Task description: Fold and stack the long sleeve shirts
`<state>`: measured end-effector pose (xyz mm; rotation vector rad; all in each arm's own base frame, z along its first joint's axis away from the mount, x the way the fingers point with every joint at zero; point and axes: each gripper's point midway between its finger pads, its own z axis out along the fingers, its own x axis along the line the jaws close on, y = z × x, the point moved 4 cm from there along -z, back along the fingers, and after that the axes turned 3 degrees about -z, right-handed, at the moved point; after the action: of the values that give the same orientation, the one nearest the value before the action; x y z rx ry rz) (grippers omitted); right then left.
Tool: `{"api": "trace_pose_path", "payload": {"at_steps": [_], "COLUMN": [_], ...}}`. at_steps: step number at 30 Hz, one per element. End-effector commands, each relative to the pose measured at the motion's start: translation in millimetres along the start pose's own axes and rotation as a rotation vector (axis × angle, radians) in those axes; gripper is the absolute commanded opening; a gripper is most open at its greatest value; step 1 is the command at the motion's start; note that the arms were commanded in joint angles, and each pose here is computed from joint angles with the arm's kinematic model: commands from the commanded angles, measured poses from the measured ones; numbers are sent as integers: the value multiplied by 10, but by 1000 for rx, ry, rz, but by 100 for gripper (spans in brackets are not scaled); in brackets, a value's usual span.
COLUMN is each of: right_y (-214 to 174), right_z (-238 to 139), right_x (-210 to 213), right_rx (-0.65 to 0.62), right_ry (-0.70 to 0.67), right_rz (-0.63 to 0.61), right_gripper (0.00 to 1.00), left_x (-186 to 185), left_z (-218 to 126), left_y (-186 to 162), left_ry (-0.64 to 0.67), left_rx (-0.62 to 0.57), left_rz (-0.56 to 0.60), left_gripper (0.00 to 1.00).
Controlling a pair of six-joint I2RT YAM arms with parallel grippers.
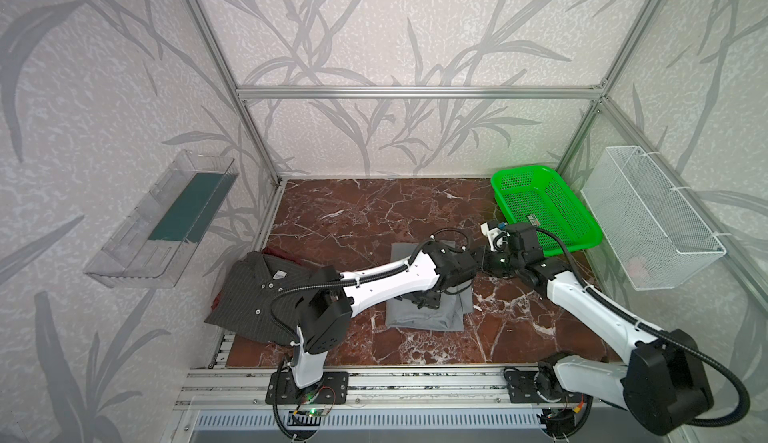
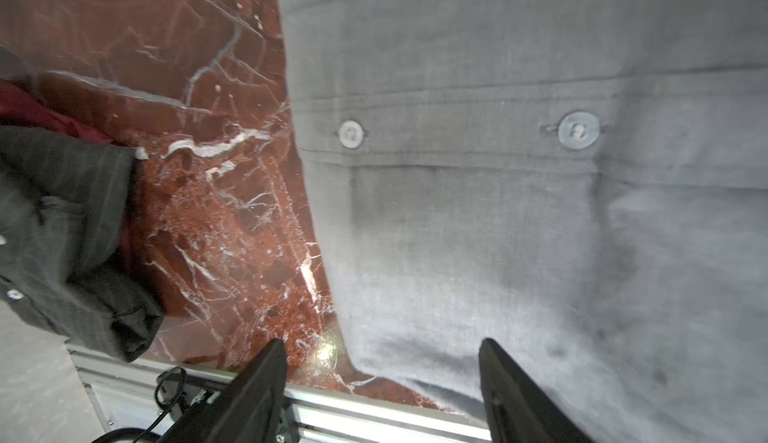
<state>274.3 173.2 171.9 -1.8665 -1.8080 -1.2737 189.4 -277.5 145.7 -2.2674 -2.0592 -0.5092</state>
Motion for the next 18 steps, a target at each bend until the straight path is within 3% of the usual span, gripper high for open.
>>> {"api": "trace_pose_path", "payload": {"at_steps": [1,8,18], "right_y": [82,150,116], "right_z": [86,512,779], "right_x": [104,-160,-588], "right_rx": [7,52,72], "right_ry": [37,-22,-189], "right_rz": [-25,35,86], "right_gripper": [21,18,18], "left_x": [-175,-522,-841], "left_z": [-149,-44,417], "left_y": [60,-12,-160], "left_ry": [-133,-283,-256], "left_rx": [-81,-87,11], "left_rz": [-65,-92,-81], "left_gripper": [73,73,73]}}
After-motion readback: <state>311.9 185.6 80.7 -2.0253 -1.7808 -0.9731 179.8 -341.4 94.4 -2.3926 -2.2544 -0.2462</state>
